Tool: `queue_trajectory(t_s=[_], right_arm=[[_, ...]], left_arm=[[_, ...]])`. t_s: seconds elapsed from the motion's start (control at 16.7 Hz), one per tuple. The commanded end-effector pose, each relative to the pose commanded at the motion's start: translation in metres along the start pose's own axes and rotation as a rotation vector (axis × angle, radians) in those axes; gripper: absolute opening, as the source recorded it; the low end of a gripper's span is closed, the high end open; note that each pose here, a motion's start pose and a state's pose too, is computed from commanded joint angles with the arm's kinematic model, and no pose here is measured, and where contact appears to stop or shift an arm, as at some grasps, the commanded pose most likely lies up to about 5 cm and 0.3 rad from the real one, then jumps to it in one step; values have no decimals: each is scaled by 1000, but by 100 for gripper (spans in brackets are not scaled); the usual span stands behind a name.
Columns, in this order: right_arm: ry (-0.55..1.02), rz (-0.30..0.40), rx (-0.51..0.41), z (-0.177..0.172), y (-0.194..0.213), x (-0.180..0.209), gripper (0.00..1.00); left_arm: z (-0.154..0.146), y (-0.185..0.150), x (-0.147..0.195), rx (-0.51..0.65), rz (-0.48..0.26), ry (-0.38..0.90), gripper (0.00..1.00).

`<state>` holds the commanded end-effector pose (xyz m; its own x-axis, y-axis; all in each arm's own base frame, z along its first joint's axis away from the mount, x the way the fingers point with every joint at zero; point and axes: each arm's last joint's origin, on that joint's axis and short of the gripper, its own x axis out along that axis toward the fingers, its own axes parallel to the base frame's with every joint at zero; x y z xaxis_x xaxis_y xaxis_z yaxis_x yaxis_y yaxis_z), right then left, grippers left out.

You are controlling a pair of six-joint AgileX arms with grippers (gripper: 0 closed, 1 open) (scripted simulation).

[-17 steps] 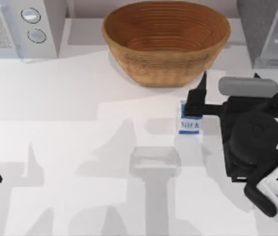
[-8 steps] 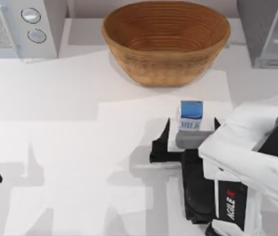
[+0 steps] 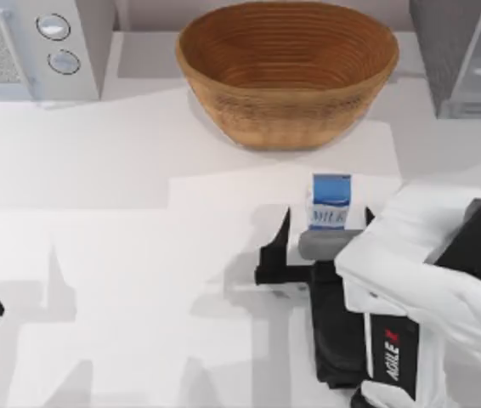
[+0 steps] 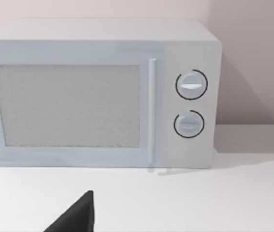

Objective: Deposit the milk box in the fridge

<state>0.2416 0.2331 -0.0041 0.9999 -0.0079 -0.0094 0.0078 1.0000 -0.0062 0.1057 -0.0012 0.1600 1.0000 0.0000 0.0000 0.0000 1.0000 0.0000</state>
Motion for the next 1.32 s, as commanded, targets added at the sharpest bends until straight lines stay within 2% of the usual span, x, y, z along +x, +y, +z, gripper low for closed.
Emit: queue_trajectory(t_s=[0.54, 0.84, 1.32], right_arm=[[-10, -2, 6, 6, -1, 42, 100], [-10, -2, 6, 6, -1, 45, 100], [-10, -2, 6, 6, -1, 45, 40]], left_arm=[[0, 0, 0, 0, 0, 0, 100], [0, 0, 0, 0, 0, 0, 100], [0, 0, 0, 0, 0, 0, 100]])
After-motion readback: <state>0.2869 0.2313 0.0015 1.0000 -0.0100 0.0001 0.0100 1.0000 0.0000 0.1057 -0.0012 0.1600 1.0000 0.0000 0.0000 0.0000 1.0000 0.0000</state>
